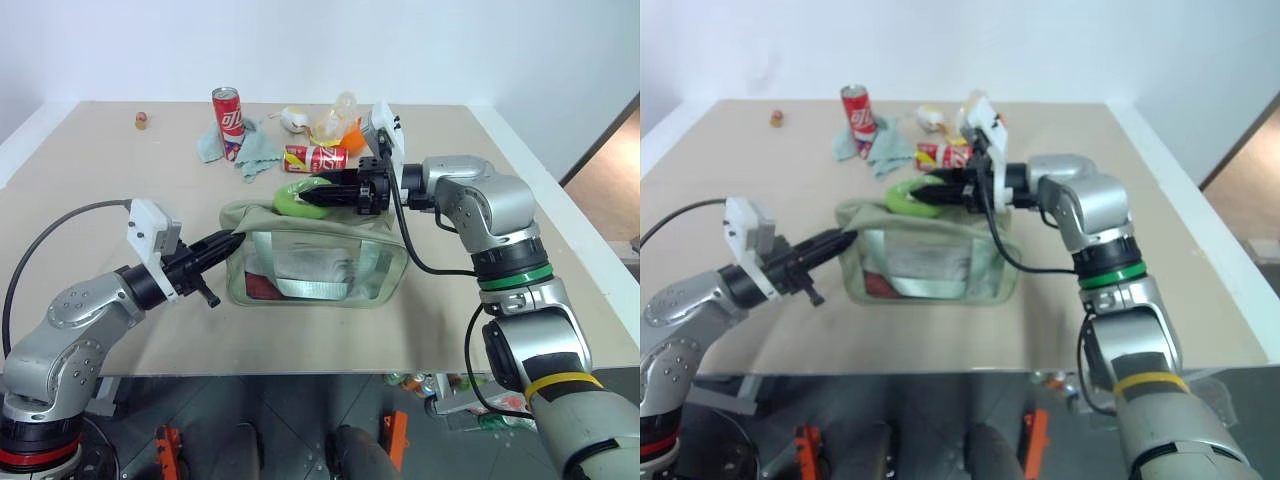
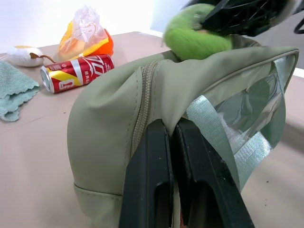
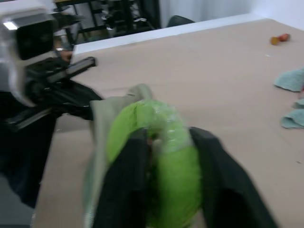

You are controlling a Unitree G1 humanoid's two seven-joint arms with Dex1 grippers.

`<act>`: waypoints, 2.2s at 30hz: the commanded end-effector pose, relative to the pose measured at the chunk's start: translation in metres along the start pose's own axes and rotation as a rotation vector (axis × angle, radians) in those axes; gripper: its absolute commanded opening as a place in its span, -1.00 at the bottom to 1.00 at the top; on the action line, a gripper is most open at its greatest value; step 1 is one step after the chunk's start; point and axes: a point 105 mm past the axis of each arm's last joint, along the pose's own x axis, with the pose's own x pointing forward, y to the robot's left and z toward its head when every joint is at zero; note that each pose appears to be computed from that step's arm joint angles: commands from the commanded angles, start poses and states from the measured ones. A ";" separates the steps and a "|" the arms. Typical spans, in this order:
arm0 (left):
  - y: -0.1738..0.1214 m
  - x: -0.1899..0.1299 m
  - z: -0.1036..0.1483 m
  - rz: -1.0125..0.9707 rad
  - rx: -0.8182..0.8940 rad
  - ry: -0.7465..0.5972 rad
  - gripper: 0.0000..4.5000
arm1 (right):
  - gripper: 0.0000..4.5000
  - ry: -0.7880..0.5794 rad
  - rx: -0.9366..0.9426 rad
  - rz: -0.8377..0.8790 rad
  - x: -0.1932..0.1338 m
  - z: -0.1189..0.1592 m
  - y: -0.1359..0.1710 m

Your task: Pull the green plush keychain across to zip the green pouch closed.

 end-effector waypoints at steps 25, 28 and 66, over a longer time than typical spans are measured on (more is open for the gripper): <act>0.020 0.029 0.017 0.122 0.046 -0.094 -1.00 | -0.99 -0.181 -0.366 -0.390 -0.111 0.061 -0.018; 0.026 0.031 0.019 0.148 0.067 -0.101 -1.00 | -0.99 -0.149 -0.387 -0.494 -0.133 0.057 -0.029; 0.023 0.029 0.014 0.178 -0.048 -0.162 -0.23 | -0.24 -0.312 -0.025 -0.848 -0.117 -0.069 -0.031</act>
